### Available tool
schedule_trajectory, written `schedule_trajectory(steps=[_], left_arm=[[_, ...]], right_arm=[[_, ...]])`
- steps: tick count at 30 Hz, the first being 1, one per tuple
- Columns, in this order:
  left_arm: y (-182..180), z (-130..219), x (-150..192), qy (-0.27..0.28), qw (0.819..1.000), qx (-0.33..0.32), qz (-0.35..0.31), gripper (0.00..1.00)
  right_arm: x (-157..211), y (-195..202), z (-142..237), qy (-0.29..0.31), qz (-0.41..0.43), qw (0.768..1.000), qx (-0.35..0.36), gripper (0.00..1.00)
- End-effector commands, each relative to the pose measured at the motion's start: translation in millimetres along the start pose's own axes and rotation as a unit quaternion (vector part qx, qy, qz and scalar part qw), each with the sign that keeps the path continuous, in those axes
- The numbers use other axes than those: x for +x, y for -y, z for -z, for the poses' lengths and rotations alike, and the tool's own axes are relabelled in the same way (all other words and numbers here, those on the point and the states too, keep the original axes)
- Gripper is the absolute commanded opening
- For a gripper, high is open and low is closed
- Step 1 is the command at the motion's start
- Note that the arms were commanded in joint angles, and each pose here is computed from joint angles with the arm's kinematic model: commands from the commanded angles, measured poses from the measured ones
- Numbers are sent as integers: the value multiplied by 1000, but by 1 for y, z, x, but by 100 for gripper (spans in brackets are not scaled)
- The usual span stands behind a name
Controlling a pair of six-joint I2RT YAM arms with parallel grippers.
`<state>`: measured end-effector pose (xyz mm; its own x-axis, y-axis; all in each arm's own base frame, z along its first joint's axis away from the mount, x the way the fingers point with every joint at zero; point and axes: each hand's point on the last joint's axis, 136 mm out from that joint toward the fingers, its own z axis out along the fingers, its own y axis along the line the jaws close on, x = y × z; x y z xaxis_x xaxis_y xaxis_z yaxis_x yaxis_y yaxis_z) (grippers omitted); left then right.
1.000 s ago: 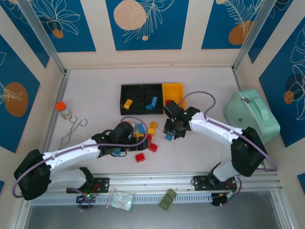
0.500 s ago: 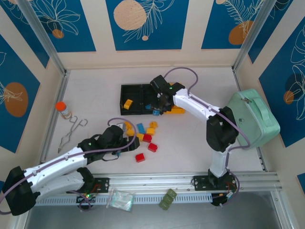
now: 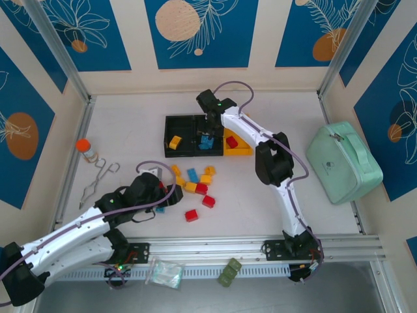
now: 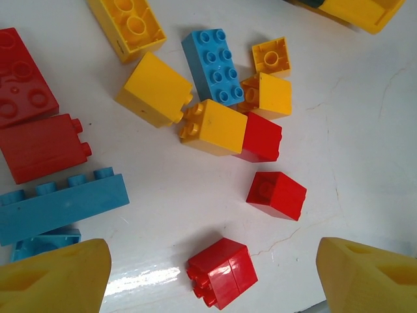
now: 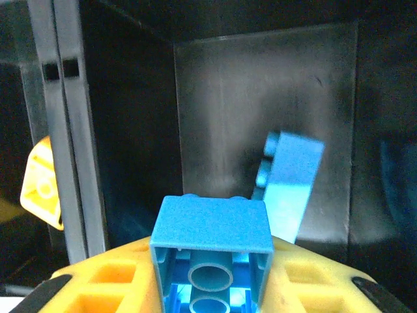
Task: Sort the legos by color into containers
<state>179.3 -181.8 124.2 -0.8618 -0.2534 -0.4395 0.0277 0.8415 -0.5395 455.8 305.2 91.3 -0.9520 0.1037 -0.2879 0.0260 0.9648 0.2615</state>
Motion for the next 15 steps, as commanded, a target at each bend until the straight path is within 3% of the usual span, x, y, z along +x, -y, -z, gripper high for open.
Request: schedule_trajectory(steps=[1,7,15], left_arm=[[-9,1,0,2,1000,-13,5,82],[-13,1,0,3,1000,-17,7,82],[-20,0,3,-3,999,-30,16,82]], right_arm=[[1,1,-1,-20,2,1000,7,36],[-3,-3,3,-12,0,1000,11,49],[3,-6,37,13,11,1000,0,50]])
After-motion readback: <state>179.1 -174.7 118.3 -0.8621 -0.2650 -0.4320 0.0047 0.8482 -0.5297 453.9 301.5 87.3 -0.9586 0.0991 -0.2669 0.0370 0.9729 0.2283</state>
